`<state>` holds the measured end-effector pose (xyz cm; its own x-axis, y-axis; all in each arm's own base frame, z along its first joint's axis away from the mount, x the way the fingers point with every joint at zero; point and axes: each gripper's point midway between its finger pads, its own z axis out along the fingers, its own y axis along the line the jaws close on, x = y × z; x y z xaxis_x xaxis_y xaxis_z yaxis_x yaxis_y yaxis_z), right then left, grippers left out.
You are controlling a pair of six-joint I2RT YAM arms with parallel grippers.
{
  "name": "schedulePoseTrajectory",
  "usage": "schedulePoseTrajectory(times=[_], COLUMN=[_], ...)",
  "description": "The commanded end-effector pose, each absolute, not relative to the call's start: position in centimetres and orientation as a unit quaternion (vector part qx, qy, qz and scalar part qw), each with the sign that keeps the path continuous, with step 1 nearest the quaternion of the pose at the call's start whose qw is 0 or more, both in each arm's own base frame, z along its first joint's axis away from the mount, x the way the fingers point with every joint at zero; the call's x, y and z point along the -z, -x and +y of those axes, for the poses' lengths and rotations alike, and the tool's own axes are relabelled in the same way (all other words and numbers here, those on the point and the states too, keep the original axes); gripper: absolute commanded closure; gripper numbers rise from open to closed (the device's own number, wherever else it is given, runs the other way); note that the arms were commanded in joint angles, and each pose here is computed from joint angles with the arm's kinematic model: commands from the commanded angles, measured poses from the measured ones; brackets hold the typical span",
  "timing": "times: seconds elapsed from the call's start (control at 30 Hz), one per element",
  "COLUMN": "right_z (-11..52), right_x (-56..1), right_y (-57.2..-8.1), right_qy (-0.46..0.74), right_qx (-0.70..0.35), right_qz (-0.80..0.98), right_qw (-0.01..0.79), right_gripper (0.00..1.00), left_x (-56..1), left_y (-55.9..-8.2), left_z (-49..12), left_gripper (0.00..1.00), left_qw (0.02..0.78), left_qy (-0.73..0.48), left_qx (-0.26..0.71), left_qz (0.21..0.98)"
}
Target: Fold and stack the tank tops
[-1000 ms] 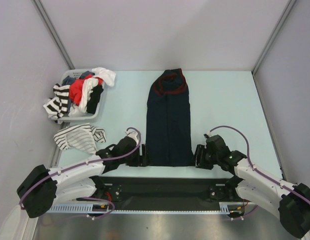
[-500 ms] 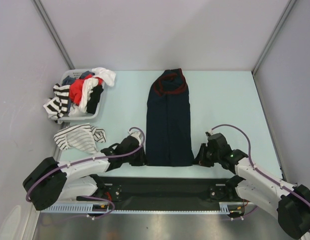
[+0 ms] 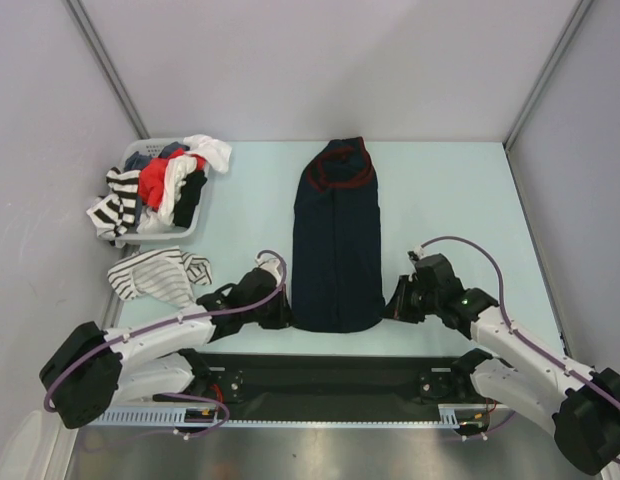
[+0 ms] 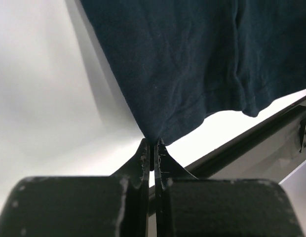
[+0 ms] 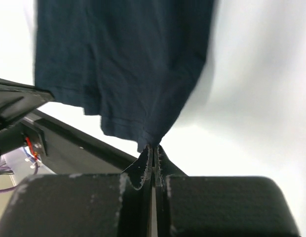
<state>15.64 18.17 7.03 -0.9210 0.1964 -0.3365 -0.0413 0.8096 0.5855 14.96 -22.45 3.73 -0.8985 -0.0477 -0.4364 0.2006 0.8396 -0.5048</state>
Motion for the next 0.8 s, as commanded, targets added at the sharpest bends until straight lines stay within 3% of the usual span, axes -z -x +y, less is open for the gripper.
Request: schedulePoseTrajectory(times=[0.0,0.77], right_z=[18.9,20.1], right_x=[-9.2,-16.9], right_y=[-17.1,-26.2], right_qy=[-0.026,-0.004], right_qx=[-0.319,-0.328], right_qz=[0.923,0.901], right_qw=[0.215,0.284], right_gripper=[1.00,1.00], left_x=[-5.9,-13.0], left_y=[-16.5,-25.1], left_z=[-23.7,-23.9], left_gripper=[1.00,1.00], left_qw=[0.242,0.312], left_qy=[-0.050,-0.066], left_qx=[0.289,0.235], left_qz=[0.925,0.918])
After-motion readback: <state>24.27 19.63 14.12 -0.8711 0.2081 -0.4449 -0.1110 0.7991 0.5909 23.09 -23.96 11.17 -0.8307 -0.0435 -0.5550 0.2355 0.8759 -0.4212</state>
